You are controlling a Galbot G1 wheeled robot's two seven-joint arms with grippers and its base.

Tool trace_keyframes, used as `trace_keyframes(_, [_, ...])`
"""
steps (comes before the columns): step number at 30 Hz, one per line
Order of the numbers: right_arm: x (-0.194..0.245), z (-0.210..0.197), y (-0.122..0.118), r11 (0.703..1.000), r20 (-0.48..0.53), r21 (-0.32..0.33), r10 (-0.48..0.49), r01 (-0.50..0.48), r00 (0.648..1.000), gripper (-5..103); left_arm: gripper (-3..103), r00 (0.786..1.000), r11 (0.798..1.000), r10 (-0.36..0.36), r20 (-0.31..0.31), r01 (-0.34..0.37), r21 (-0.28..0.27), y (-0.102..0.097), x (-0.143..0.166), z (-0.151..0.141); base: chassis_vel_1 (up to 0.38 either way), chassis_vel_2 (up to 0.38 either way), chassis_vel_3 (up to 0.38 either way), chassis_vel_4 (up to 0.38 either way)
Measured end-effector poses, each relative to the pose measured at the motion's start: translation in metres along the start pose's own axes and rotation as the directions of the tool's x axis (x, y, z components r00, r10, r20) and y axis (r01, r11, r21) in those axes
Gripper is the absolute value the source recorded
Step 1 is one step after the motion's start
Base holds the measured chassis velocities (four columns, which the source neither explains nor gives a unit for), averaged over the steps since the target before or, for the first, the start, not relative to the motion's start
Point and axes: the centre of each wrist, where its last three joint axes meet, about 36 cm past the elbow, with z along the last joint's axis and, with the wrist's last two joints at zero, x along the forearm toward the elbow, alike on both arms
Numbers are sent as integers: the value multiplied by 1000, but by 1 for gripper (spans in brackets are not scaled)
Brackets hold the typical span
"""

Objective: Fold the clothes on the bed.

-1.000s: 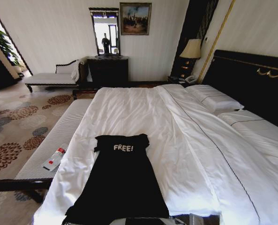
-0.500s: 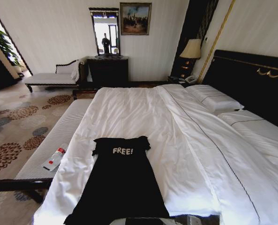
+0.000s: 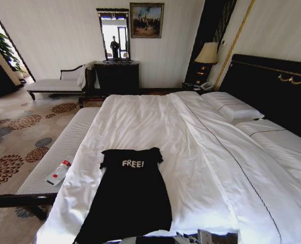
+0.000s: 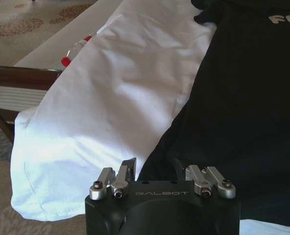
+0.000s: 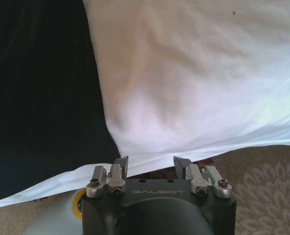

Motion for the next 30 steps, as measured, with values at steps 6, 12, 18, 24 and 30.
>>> trace_keyframes(6, [12, -18, -10, 997, 172, 34, 61, -68, 983, 74, 71, 995, 999, 14, 98, -10, -37, 7, 5, -9, 0, 0, 0, 0])
trace_keyframes(12, [-1, -67, -33, 991, 487, 125, -23, -43, 873, 91, 93, 983, 1000, -16, 182, 19, -13, 14, -3, -25, 0, 0, 0, 0])
trace_keyframes(18, [-50, -151, -39, 900, 641, 430, -357, 68, 679, 100, 100, 974, 998, 29, 226, -14, -65, 14, -15, -41, 0, 0, 0, 0])
trace_keyframes(24, [-98, -187, -36, 821, 598, 562, -487, 101, 637, 100, 100, 962, 993, 85, 258, -61, -100, 9, -27, -57, 0, 0, 0, 0])
trace_keyframes(30, [-154, -219, 1, 733, 527, 663, -602, 152, 600, 100, 100, 943, 978, 182, 279, -144, -151, -4, -38, -68, 0, 0, 0, 0])
